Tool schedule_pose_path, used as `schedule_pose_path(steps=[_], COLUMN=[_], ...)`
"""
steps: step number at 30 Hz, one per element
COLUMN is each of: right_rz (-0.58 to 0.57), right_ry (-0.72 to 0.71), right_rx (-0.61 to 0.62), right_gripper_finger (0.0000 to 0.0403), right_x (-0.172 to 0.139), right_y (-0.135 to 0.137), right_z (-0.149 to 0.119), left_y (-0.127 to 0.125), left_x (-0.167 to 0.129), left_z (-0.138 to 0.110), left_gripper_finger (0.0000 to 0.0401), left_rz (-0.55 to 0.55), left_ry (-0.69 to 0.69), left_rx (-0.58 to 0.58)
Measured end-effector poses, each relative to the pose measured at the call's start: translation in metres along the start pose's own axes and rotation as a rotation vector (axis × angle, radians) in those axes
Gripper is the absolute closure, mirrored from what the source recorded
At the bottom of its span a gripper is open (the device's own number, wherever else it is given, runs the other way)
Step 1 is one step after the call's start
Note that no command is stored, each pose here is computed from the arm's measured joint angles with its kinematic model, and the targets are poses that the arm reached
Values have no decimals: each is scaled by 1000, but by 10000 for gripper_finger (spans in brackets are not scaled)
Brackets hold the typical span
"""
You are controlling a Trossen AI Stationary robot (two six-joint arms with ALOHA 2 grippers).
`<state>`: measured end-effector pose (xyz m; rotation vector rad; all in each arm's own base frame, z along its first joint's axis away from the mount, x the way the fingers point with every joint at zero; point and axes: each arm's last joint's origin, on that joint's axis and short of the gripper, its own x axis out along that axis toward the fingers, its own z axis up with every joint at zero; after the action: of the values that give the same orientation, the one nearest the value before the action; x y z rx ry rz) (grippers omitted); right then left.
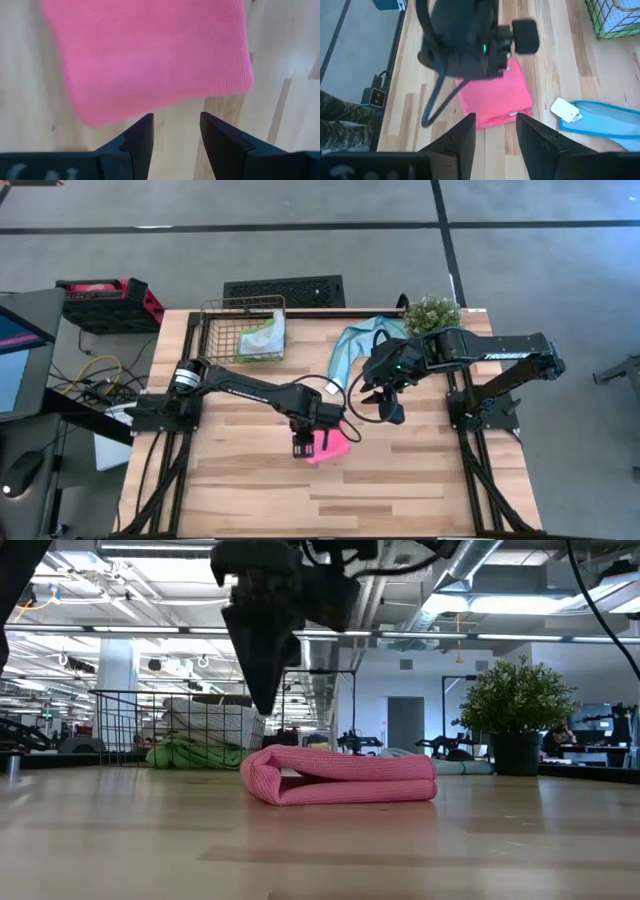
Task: Fold microfiber towels
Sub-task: Put the pink microfiber cloth into the gold wire basket
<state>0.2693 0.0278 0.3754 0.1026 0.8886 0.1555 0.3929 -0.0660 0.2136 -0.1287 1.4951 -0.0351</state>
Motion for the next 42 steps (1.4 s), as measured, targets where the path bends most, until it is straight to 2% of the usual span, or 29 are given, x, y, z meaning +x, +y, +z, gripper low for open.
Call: schedule_pose_path(steps=[5,9,15,18,23,26,28,32,42], right_rz=[1,0,-1,-1,0,0,0,-1,-2], right_ry=[4,8,25,25,22,22,21,22,17], right_rx=[-22,-25,-23,-23,-23,-23,-23,-23,-21], right_gripper_finger=[239,239,239,239,239,239,239,239,239], right_x=[0,0,0,0,0,0,0,0,0], right_y=[0,0,0,0,0,0,0,0,0], right_z=[0,-1,-2,-2,-2,-2,-2,-2,-2], left_y=[1,3,5,6,8,13,14,18,28], left_x=[-24,-41,-26,-12,5,22,33,51,64], left_z=[-14,-32,-75,-85,-87,-88,-87,-89,-96], left_gripper_finger=[248,248,248,248,248,248,248,248,248], left_rz=[73,72,66,-48,-231,-286,-316,-308,-243], left_ry=[0,-11,-1,-74,-278,-342,-383,-415,-444], left_rx=[-51,-121,-344,-489,-682,-848,-916,-995,-1030])
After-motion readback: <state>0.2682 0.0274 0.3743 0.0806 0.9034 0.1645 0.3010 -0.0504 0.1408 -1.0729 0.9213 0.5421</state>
